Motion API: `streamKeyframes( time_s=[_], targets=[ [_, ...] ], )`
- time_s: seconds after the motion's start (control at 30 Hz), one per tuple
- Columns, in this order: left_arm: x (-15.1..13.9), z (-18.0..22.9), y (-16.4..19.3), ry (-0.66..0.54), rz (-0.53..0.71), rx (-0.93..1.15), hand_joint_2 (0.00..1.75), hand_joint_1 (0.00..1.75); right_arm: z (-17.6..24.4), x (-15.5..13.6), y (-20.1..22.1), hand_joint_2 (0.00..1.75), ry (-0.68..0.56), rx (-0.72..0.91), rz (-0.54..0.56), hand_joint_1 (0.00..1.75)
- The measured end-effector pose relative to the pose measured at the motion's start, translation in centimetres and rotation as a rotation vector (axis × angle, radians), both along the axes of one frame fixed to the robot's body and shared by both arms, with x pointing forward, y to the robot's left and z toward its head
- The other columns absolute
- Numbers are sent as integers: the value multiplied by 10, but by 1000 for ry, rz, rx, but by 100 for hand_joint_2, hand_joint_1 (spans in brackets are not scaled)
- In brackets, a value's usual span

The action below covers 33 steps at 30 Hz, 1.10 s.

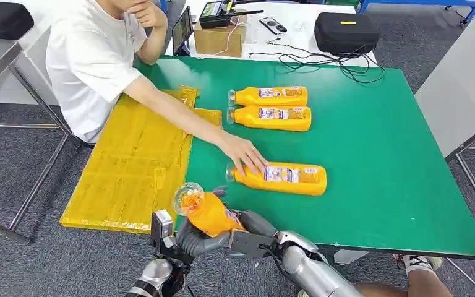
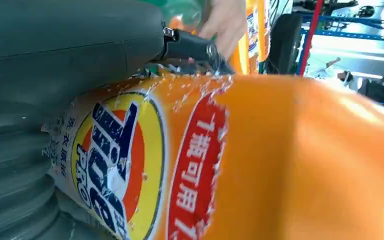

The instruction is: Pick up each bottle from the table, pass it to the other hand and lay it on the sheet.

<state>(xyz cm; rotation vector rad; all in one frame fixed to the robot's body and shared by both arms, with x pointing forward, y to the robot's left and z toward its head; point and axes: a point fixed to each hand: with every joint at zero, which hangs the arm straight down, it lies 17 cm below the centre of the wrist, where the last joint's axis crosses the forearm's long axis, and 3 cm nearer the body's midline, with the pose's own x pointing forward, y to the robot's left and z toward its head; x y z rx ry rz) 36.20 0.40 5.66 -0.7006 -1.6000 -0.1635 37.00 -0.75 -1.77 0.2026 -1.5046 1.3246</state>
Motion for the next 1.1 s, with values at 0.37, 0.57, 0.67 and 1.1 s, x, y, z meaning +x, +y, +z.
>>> streamKeyframes(
  time_s=[0.37, 0.57, 0.67, 1.1],
  targets=[
    [5, -2, 5, 86, -10, -69, 175, 175, 12, 5, 9, 0, -74, 23, -51, 0],
    [8, -2, 9, 101, 18, -61, 175, 175, 26, 9, 9, 0, -155, 68, -109, 0],
    [16, 2, 16, 124, 71, -69, 175, 175, 53, 10, 19, 0, -210, 142, -136, 0],
    [69, 52, 86, -105, 413, 201, 175, 159, 107, 10, 12, 0, -373, 319, -246, 0]
  ],
)
